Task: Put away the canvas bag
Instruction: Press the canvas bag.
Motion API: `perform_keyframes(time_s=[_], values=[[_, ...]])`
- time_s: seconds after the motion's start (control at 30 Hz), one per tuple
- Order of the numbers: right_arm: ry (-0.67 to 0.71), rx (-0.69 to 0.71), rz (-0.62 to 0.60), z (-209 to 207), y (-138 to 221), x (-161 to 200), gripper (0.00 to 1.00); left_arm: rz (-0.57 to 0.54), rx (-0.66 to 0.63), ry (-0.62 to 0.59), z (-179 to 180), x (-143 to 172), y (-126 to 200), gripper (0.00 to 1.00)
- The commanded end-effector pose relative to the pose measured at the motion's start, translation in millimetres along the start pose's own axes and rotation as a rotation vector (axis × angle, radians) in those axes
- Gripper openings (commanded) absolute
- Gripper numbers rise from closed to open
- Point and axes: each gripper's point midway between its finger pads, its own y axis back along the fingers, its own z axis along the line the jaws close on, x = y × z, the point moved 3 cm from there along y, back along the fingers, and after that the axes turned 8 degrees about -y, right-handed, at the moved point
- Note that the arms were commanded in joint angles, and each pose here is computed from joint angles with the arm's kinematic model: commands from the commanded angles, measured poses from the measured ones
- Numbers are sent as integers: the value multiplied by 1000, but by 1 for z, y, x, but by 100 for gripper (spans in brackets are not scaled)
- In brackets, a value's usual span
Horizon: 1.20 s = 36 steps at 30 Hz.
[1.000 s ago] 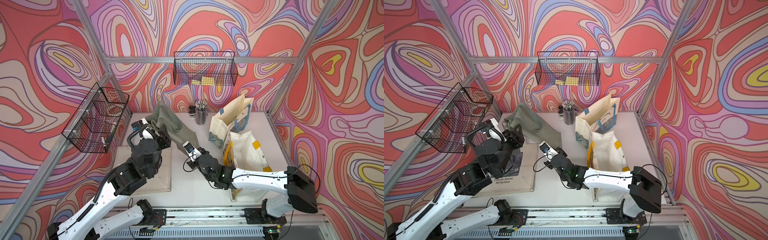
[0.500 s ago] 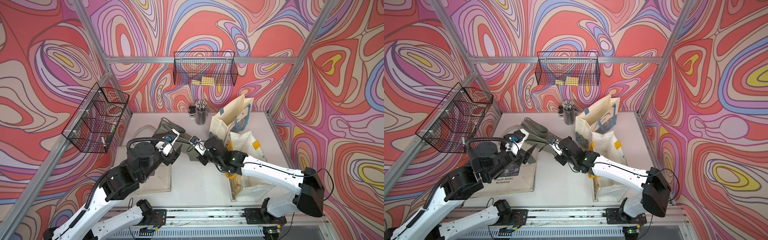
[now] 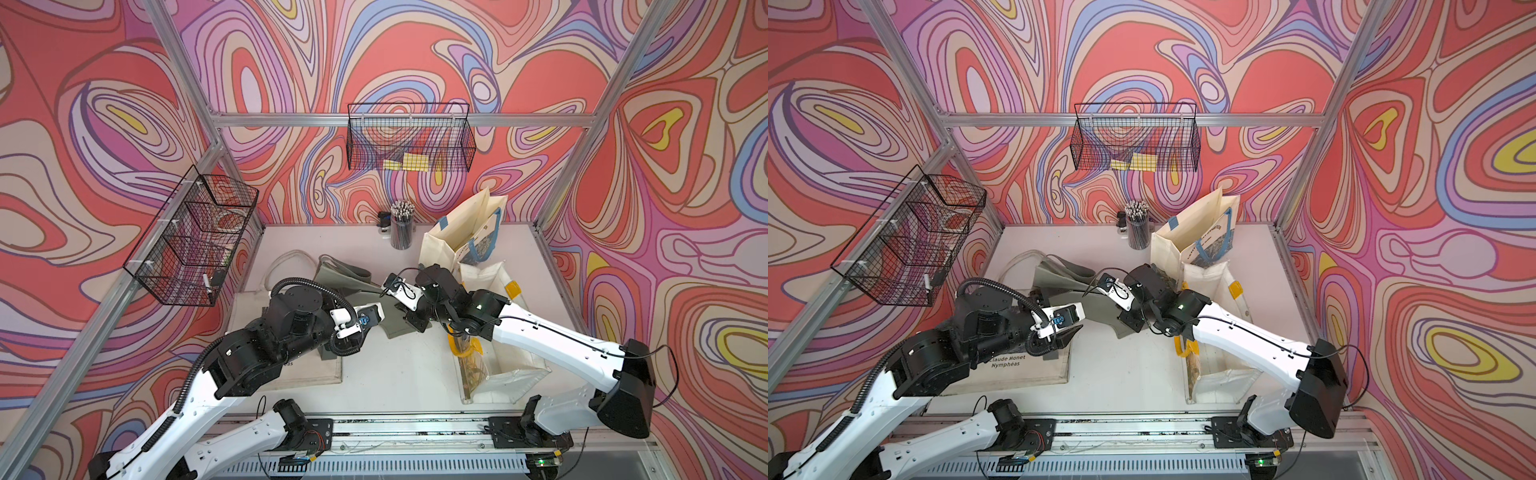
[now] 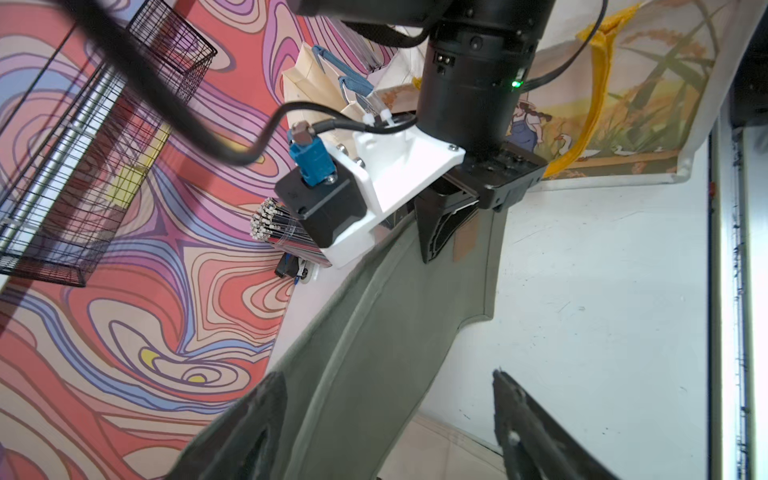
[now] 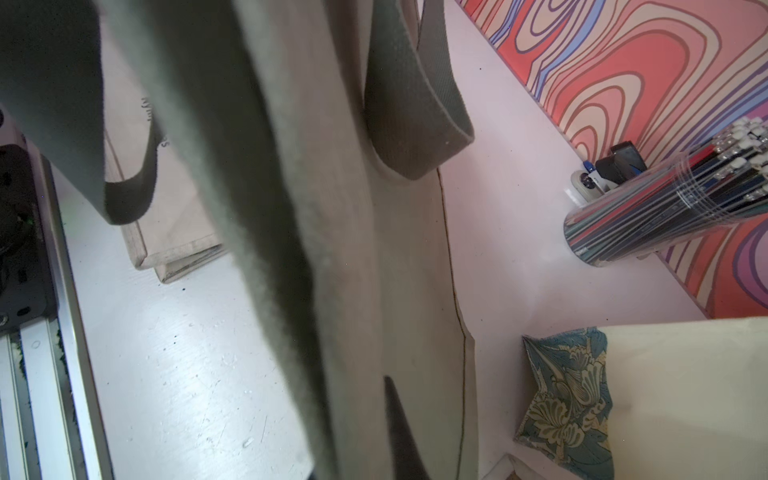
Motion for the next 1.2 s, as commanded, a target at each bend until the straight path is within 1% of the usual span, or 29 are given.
perform_keyframes(time_s=[0.0,0.1,0.23,0.4,0.5,0.63,0.7,0.9,1.03,1.17], values=[[41,-35,-44,4,15,-13,0,24,-43,-96,5,5,-6,82],[56,-47,-33,5,15,-11,0,16,-49,-113,7,2,-11,82],[81,-65,-26,8,16,-12,0,61,-63,-133,9,8,-23,83],[104,-91,6,11,20,-12,0,83,-58,-68,11,18,-32,83],[107,-123,23,15,22,-12,0,63,-48,-14,12,21,-36,83],[102,-150,48,18,21,-10,0,63,-19,39,11,26,-39,79],[99,-162,57,19,21,-10,0,77,11,47,7,29,-40,75],[90,-186,92,22,20,-12,0,79,80,63,-6,34,-38,53],[91,-192,108,22,20,-14,0,111,112,73,-13,41,-36,41],[83,-198,100,22,22,-18,0,137,151,64,-21,47,-33,21]])
